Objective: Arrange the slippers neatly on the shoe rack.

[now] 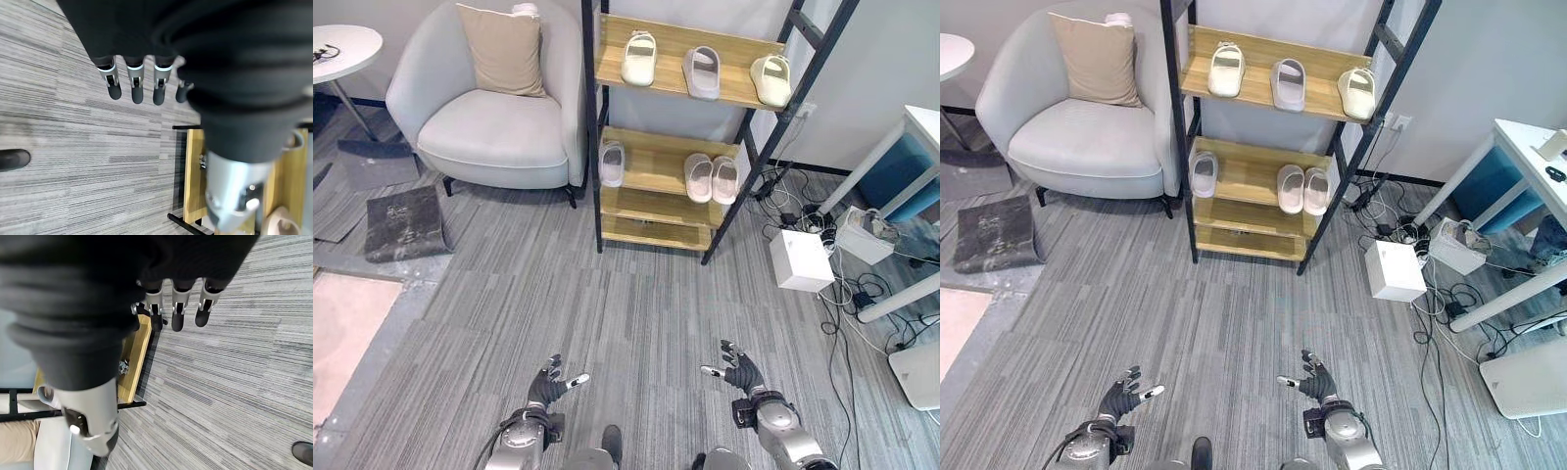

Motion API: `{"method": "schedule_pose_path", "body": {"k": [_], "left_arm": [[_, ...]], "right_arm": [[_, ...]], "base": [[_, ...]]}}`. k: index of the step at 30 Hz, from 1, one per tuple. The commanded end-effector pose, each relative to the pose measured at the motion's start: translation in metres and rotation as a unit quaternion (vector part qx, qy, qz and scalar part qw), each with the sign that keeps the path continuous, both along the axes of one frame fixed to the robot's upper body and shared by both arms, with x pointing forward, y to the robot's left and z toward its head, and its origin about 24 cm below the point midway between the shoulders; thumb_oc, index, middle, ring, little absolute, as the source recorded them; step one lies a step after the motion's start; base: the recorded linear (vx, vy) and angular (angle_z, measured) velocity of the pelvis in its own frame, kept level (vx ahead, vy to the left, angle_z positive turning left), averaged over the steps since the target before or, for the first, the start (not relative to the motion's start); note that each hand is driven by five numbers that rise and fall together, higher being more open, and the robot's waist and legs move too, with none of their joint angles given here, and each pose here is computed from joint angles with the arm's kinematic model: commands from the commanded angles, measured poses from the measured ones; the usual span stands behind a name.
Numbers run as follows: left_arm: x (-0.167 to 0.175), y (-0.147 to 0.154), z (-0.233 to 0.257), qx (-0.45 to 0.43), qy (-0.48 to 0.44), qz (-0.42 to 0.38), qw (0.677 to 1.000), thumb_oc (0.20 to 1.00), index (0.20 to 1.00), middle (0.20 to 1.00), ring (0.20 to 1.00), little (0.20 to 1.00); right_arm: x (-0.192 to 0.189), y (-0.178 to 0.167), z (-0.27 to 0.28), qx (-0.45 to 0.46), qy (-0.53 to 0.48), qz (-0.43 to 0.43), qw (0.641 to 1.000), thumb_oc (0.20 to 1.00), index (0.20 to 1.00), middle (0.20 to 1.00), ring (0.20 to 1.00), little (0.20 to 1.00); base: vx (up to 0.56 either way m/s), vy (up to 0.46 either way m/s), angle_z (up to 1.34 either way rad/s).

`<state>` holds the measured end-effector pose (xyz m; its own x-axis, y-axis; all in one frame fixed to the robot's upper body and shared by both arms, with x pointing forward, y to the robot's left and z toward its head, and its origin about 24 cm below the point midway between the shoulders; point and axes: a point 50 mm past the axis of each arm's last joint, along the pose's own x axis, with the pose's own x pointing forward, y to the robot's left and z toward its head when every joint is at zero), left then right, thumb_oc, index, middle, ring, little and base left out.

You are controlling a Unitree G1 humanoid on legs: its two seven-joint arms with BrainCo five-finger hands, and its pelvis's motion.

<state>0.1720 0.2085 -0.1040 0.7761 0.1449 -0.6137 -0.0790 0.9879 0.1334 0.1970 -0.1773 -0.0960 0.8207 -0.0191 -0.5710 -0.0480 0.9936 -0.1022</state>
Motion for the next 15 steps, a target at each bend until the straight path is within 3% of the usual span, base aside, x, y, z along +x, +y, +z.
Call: {"method": "schedule_pose_path", "body": {"k": [1,9,15], "left_arm": [[0.017,-0.006,0.016,-0.004,-0.056,-0.017,0.998,1.000,1.000,1.000,1.000,1.000],[0.025,-0.009,0.018,-0.005,-0.064,-0.018,0.998,1.000,1.000,1.000,1.000,1.000],[0.032,-0.014,0.023,-0.019,-0.080,-0.017,0.996,1.000,1.000,1.000,1.000,1.000]], "right_arm": [[0.015,-0.011,0.015,-0.010,-0.044,-0.010,0.999,1.000,1.000,1.000,1.000,1.000],[0.004,-0.017,0.010,-0.015,-0.029,-0.014,0.999,1.000,1.000,1.000,1.000,1.000],[0.006,-0.021,0.012,-0.007,-0.036,-0.022,0.999,1.000,1.000,1.000,1.000,1.000]], "base": [[0.50,-0.123,0.09],[0.49,-0.082,0.16],[0.28,-0.114,0.01]]}}
